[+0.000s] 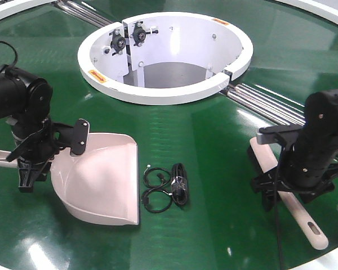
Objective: Clean and inspect green conveyor with broom and dustpan
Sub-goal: 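Reach the right gripper down and grasp the pink brush handle, then sweep the black cable bundle into the dustpan with the right-held brush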
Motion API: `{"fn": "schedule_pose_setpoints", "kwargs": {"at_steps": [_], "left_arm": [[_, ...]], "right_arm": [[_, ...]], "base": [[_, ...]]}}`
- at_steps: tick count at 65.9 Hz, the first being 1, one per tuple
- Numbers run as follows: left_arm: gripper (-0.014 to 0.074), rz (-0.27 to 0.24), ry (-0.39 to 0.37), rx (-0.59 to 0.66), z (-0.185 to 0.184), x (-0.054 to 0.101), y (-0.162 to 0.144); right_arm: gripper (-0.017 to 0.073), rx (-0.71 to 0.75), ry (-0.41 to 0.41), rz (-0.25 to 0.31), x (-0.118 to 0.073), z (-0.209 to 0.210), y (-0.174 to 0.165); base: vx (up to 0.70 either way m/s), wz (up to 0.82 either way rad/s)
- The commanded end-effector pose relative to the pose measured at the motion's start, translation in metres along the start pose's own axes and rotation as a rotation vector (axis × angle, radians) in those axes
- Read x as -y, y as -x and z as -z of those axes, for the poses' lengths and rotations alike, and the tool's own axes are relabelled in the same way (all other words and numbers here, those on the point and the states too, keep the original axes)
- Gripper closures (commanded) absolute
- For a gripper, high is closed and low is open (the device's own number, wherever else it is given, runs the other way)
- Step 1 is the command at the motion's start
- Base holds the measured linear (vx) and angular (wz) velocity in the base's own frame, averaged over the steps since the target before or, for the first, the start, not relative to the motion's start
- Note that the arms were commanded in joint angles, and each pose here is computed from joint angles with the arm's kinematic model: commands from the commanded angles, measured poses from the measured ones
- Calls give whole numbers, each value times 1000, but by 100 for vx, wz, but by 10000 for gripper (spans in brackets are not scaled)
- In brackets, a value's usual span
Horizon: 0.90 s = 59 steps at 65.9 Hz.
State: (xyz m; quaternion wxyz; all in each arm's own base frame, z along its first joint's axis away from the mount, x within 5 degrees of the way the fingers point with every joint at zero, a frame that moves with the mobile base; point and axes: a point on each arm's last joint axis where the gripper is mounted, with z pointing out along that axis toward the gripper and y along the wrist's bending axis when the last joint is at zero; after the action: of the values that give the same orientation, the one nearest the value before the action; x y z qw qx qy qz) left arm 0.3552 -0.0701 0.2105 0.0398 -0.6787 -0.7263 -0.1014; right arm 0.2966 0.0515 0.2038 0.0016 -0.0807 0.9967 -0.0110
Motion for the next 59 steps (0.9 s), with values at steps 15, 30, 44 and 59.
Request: {"fn": "schedule_pose_setpoints", "kwargs": {"at_steps": [15, 30, 44, 59], "left_arm": [[599, 24, 72, 25, 25, -2, -3], [599, 24, 72, 25, 25, -2, -3], [599, 24, 72, 25, 25, -2, -3], [599, 24, 72, 25, 25, -2, -3]], "right_arm": [[36, -41, -8, -24, 1, -17, 12], [233, 8, -6, -38, 1, -16, 20], [577, 42, -6, -40, 1, 0, 26], [565, 83, 4, -85, -2, 24, 17]], "base": [[0, 0], [0, 0], [0, 0], [0, 0]]}}
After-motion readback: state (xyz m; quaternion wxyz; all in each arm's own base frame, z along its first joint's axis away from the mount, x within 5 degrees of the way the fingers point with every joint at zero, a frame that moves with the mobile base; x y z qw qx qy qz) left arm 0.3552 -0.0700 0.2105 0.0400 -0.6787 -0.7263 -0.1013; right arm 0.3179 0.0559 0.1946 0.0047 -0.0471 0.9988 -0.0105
